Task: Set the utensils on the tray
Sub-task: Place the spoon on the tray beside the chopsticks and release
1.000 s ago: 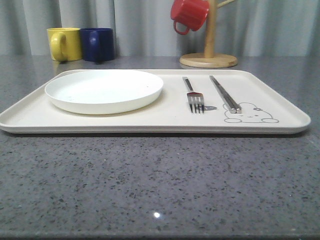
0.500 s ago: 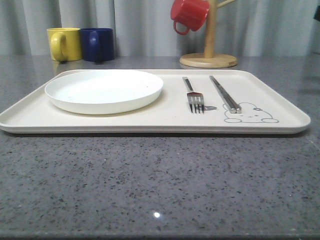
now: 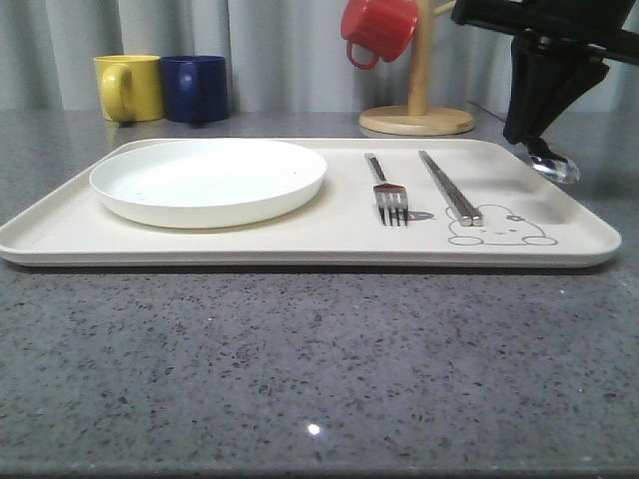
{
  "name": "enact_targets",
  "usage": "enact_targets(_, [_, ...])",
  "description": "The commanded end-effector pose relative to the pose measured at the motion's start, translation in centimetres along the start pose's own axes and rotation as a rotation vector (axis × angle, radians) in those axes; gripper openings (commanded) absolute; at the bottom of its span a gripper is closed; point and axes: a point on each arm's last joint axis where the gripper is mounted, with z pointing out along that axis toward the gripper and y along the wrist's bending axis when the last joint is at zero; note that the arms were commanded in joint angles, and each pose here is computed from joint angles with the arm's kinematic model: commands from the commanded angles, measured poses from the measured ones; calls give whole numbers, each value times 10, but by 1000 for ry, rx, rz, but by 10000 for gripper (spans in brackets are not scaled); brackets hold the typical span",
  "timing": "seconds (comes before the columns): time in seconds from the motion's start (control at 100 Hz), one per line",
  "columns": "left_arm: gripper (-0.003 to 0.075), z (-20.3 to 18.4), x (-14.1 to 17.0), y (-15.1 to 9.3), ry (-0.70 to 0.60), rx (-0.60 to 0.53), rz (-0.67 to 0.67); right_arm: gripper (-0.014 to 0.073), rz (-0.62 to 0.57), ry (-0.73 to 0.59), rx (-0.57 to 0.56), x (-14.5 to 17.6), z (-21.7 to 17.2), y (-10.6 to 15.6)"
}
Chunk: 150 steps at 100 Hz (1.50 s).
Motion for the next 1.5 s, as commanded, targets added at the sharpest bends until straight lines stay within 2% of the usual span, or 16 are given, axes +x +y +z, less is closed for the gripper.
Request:
enact_targets(0.0, [-19, -2, -13, 0, -86, 4, -11, -67, 32, -78, -32, -5, -17, 6])
enact_targets(0.19, [-19, -2, -13, 0, -86, 4, -11, -67, 97, -35, -20, -8, 1, 3])
enact_targets(0.44, [-19, -2, -13, 0, -86, 4, -11, -61, 101, -24, -17, -8, 5, 3])
enact_targets(0.51, [-19, -2, -13, 0, -86, 4, -11, -18, 101, -24, -17, -8, 5, 3])
enact_targets(0.66, [-19, -2, -13, 0, -86, 4, -11, 159, 101, -23, -16, -8, 5, 3])
enact_targets(0.75, [-19, -2, -13, 0, -86, 4, -11, 236, 101, -23, -16, -8, 5, 3])
enact_targets(0.92, [-19, -2, -13, 0, -86, 4, -11, 286, 100, -26, -17, -8, 4, 3])
enact_targets(1.12, [-19, -2, -13, 0, -86, 4, -11, 278, 68, -110, -12, -7, -20, 4])
enact_targets(1.2, [-19, -2, -13, 0, -86, 4, -11, 188, 14, -171, 19, -4, -38, 3])
enact_targets(1.27, [-19, -2, -13, 0, -86, 4, -11, 50, -18, -221, 64, -1, -55, 0])
enact_targets(1.28, [-19, -2, -13, 0, -86, 4, -11, 6, -24, -230, 74, -1, -58, 0])
enact_targets(1.33, [-19, -2, -13, 0, -86, 4, -11, -76, -40, -258, 100, 2, -68, -2])
enact_targets(1.49, [-19, -2, -13, 0, -86, 4, -11, -61, -72, -328, 158, 19, -97, -9])
